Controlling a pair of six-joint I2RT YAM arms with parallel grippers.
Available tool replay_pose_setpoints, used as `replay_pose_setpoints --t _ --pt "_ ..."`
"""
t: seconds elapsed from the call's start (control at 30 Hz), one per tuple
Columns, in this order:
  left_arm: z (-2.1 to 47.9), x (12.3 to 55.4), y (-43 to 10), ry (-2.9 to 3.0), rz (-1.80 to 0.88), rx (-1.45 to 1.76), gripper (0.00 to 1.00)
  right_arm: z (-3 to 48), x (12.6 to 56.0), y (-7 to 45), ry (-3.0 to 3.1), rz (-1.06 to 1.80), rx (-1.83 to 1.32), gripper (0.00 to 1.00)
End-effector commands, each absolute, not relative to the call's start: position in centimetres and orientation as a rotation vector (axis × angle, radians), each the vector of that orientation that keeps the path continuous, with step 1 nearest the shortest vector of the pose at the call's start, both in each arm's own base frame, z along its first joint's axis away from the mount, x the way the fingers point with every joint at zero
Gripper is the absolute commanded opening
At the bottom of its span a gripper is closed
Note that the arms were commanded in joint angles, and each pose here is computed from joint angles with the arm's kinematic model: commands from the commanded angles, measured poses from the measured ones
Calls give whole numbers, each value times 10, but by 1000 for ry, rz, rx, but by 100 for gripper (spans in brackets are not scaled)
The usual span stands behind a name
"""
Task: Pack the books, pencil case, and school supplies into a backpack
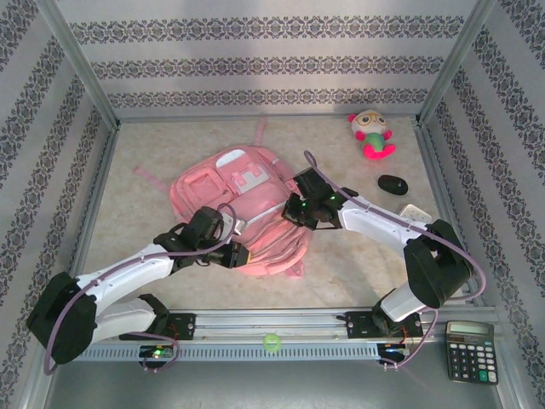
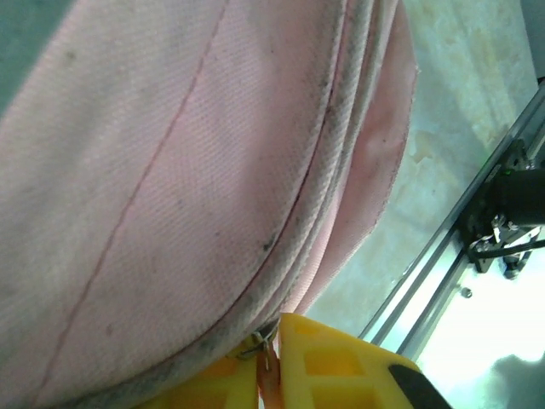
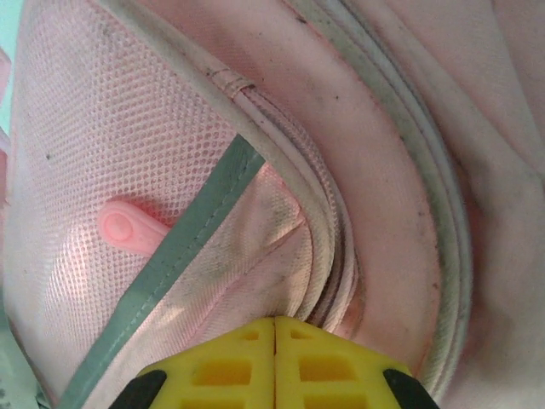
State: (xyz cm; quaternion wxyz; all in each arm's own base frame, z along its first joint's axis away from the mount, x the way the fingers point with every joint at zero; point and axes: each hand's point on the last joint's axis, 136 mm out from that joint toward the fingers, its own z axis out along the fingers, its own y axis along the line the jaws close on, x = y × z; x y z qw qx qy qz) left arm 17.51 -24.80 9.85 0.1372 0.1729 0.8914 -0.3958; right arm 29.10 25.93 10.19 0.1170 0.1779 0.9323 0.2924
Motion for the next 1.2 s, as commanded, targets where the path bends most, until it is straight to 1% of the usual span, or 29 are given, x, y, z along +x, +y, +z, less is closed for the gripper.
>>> replay_pose_setpoints --t 0.0,0.1,0.13,0.17,0.2,0.27,0.3,0.33,0.37,0.43,0.57,0.63,0.73,0.77,0.9,1.1,1.17 --pt "149 196 -290 2362 -1308 523 17 123 292 285 2626 1050 508 6" --pt "156 205 -295 2348 -1277 554 27 125 296 278 2616 1047 490 7" --pt "160 206 -295 2336 -1260 579 32 127 299 273 2604 1043 476 7" --pt "163 206 -293 2328 -1229 607 40 130 303 266 2586 1027 447 9" --pt "166 205 -291 2315 -1200 655 47 133 308 259 2572 1012 407 12" --pt "174 200 -286 2289 -1152 755 59 141 317 250 2549 1009 298 27" --pt "177 197 -282 2282 -1117 806 62 145 319 246 2547 1011 246 36" --pt "180 195 -276 2269 -1079 865 64 151 320 243 2543 1024 188 42" --pt "184 193 -272 2250 -1043 924 66 154 320 241 2539 1021 143 44" --pt "190 191 -258 2196 -915 1060 69 167 314 237 2513 984 27 46" --pt "186 197 -232 1993 -580 1383 71 186 290 242 2407 925 -258 46" --pt "175 212 -221 1874 -378 1501 72 192 267 255 2293 853 -524 44" --pt "158 228 -217 1740 -221 1641 74 194 230 275 2098 788 -895 44" --pt "153 235 -217 1723 -181 1661 75 190 221 277 2057 772 -971 44" --pt "139 244 -226 1611 -177 1743 77 176 200 282 1929 740 -1158 42" --pt "128 268 -235 1598 -148 1685 77 151 198 288 1851 703 -1256 43" --pt "128 269 -239 1596 -180 1661 74 148 199 291 1820 704 -1271 44"
